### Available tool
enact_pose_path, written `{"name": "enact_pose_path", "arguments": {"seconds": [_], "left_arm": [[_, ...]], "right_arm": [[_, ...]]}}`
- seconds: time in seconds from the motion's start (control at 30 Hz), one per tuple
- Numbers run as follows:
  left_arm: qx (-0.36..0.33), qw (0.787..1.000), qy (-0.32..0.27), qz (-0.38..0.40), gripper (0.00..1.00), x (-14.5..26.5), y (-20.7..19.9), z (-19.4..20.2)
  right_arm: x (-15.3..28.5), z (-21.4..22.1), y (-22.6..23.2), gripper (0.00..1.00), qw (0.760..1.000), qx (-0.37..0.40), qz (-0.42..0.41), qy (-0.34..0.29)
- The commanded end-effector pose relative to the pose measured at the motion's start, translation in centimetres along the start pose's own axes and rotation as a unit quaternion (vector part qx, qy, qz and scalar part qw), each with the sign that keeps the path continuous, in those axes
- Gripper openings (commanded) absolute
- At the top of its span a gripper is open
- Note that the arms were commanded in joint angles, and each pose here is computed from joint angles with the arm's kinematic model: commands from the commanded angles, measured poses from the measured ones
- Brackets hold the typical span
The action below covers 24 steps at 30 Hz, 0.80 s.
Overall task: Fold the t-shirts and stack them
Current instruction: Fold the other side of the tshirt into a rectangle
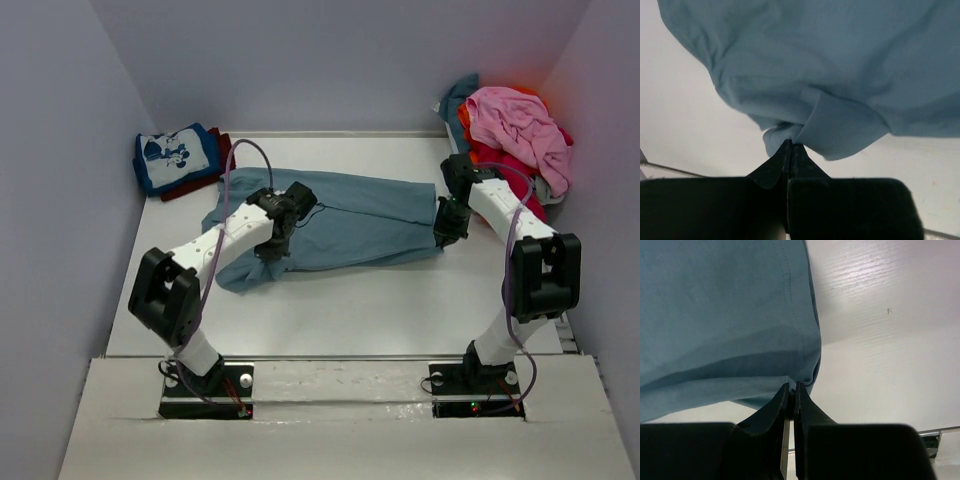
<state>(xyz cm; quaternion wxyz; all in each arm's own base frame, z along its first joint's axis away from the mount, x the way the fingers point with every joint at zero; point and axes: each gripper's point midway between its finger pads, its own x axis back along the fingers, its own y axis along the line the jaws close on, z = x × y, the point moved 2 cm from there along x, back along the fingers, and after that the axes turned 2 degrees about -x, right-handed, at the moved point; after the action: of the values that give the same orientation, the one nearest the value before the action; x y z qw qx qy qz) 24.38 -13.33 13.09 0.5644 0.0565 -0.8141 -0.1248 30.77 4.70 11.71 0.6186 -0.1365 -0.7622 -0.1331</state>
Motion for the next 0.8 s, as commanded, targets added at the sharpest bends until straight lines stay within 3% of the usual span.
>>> {"name": "enact_pose_path", "arguments": {"seconds": [0.0, 0.2, 0.47, 0.77], "left_arm": [[0.012, 0.998, -0.058, -0.020, 0.06, -0.1, -0.4, -5.4], [0.035, 0.996, -0.079, -0.014, 0.06, -1.7, -0.3, -11.3], [0.100, 0.992, -0.076, 0.001, 0.06, -5.6, 2.7, -19.0], [0.149, 0.986, -0.065, 0.026, 0.06, -9.9, 4.0, -23.0]], "right_arm": [[1.2, -2.6, 0.9, 0.07, 0.999, 0.000, -0.010, -0.046], [0.5, -6.1, 2.4, 0.07, 0.998, -0.002, 0.000, -0.057], [-1.6, -10.3, 3.6, 0.07, 0.998, -0.016, 0.015, -0.057], [-2.8, -12.8, 3.1, 0.07, 0.997, -0.033, 0.032, -0.055]]}}
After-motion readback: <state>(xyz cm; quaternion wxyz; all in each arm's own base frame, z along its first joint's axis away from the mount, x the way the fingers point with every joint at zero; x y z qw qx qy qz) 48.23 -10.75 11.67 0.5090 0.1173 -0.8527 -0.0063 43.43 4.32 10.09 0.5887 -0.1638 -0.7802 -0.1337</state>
